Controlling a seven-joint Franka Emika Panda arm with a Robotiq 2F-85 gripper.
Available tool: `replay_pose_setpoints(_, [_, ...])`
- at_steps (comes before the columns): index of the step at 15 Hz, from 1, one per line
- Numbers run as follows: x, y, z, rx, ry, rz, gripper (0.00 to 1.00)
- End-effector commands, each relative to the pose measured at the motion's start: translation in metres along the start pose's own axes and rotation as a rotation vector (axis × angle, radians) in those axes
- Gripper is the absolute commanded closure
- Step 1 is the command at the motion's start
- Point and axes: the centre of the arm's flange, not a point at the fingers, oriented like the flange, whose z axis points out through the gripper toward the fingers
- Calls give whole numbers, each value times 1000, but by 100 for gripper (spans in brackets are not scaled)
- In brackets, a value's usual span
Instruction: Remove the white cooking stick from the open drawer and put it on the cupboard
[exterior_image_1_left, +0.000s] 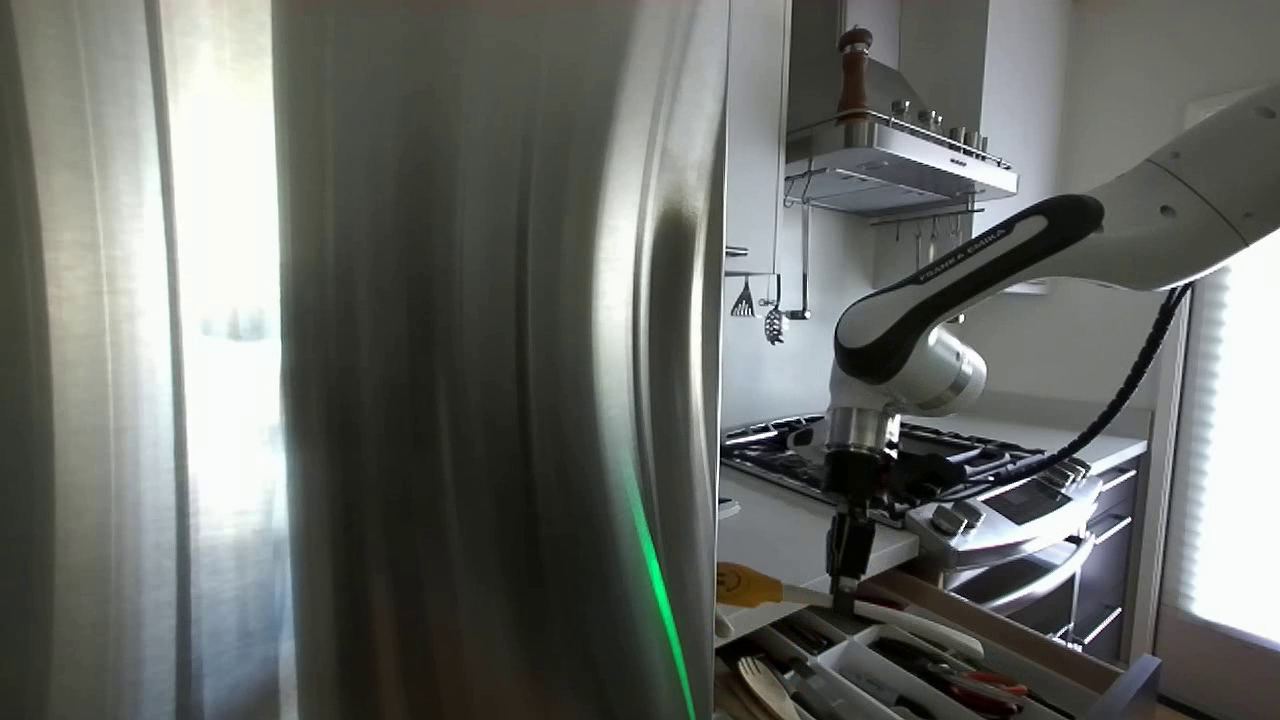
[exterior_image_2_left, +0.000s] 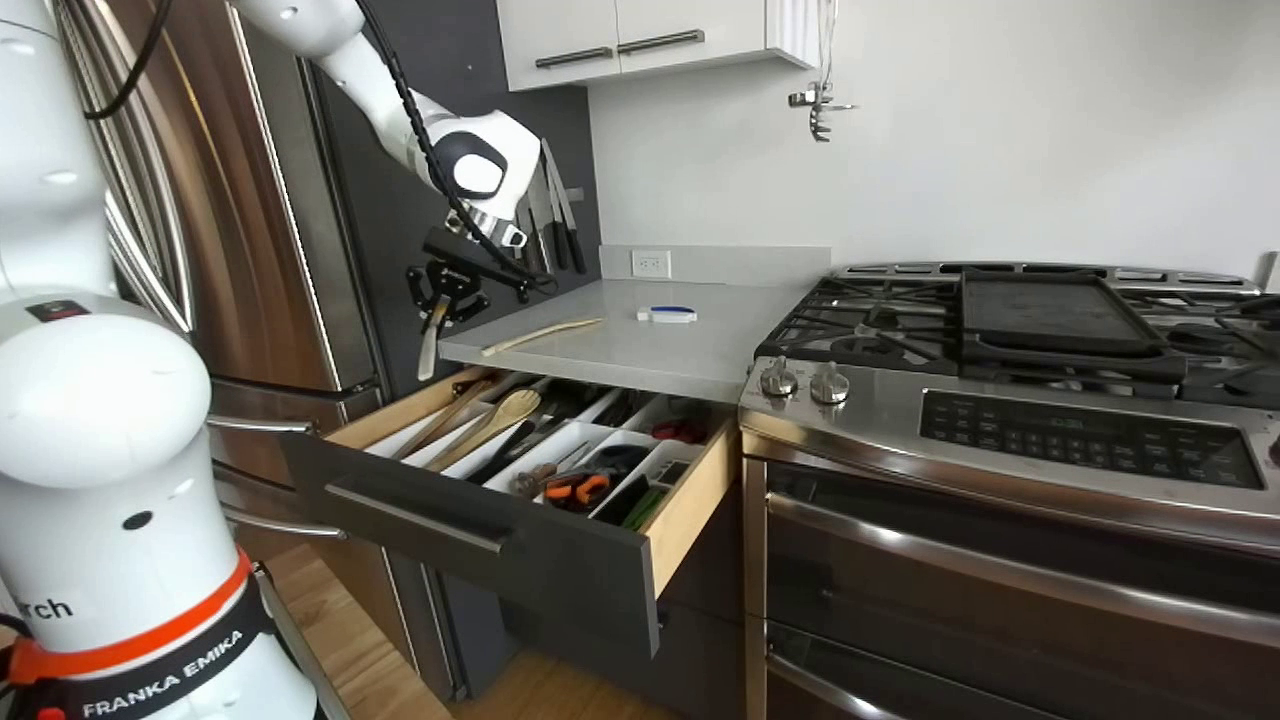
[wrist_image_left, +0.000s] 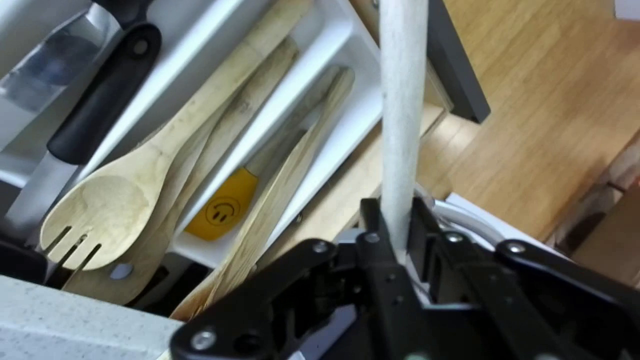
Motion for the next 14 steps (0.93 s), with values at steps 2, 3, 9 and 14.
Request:
replay_pose_setpoints(2, [-10,30,-39,81,194,163,96])
replay_pose_setpoints(3, [-12,37,-47,84,230,208,96])
replay_pose_setpoints(9, [4,80,-91,98,411,489,96])
replay_pose_setpoints(14, [41,110,-101,-36,505,738,96])
